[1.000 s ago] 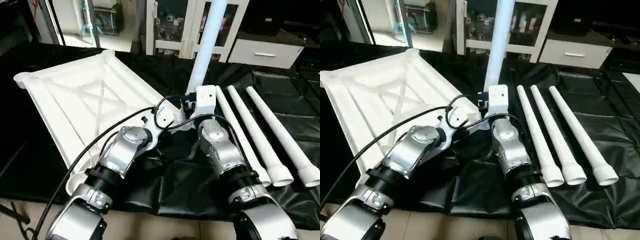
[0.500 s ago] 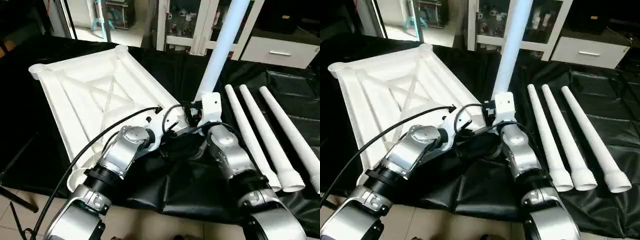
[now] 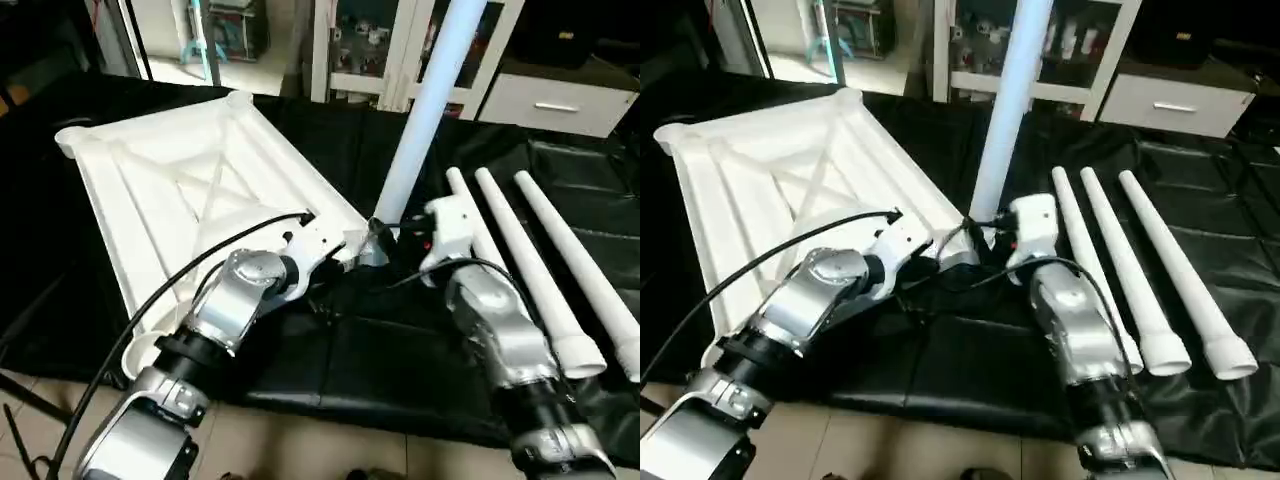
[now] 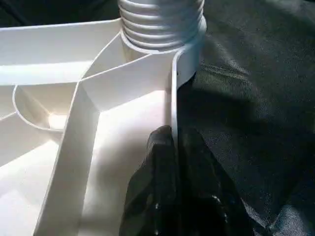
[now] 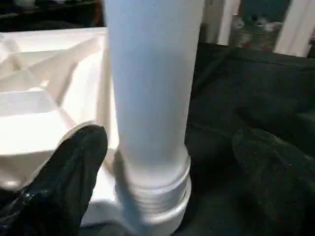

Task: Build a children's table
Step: Insert table leg to table base

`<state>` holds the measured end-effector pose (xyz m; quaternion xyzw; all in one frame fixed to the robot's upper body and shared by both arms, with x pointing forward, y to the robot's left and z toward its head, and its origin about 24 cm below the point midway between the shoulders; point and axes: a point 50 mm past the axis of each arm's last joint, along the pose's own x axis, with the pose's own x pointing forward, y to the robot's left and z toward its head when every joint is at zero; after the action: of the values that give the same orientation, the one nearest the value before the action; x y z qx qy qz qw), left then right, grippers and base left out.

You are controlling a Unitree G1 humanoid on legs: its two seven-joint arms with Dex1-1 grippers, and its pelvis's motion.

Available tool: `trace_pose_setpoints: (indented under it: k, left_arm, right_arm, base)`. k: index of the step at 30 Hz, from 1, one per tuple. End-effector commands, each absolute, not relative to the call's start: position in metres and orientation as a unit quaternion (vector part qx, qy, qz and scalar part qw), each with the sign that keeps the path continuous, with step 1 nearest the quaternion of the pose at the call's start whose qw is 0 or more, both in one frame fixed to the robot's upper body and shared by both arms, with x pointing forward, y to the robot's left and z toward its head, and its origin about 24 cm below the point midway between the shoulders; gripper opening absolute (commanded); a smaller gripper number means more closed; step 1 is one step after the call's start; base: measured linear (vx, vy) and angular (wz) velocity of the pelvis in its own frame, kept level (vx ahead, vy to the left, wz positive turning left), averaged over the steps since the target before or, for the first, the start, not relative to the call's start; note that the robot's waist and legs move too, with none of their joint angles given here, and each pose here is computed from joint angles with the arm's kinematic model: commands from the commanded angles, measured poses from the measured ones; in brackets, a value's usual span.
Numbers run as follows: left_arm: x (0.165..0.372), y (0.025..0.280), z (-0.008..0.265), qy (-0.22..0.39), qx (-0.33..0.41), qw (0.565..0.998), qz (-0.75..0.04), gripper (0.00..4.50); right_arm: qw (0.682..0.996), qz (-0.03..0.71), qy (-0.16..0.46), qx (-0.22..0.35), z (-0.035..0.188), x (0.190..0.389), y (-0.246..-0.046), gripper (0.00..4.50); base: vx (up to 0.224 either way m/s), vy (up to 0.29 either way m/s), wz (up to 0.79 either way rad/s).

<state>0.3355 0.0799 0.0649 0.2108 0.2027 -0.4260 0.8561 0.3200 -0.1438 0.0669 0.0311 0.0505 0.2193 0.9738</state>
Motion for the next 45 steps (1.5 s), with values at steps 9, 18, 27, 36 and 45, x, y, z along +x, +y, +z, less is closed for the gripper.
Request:
trace_pose_setpoints:
  k: [9, 18, 27, 36, 45]
  left_arm:
    - [0.333, 0.089, 0.066, 0.186, 0.222, 0.830, -0.477, 0.00]
    - [0.315, 0.088, 0.066, 0.150, 0.223, 0.763, -0.588, 0.00]
    - [0.304, 0.090, 0.064, 0.148, 0.212, 0.719, -0.646, 0.00]
    - [0.301, 0.088, 0.065, 0.149, 0.215, 0.703, -0.661, 0.00]
    - [0.300, 0.090, 0.064, 0.154, 0.223, 0.692, -0.670, 0.00]
  right_arm:
    - [0.945, 0.319, 0.048, 0.054, 0.081, 0.293, -0.170, 4.46]
    - [0.913, 0.404, 0.062, 0.012, 0.094, 0.277, -0.194, 4.46]
    - [0.868, 0.485, 0.111, -0.014, 0.095, 0.258, -0.202, 4.46]
    - [0.867, 0.485, 0.108, -0.019, 0.092, 0.265, -0.199, 4.46]
    - [0.853, 0.509, 0.117, -0.029, 0.089, 0.270, -0.196, 4.20]
  base:
    - [0.000, 0.000, 0.00]
    - [0.000, 0.000, 0.00]
    - [0.000, 0.000, 0.00]
    - [0.000, 0.000, 0.00]
    - [0.000, 0.000, 0.00]
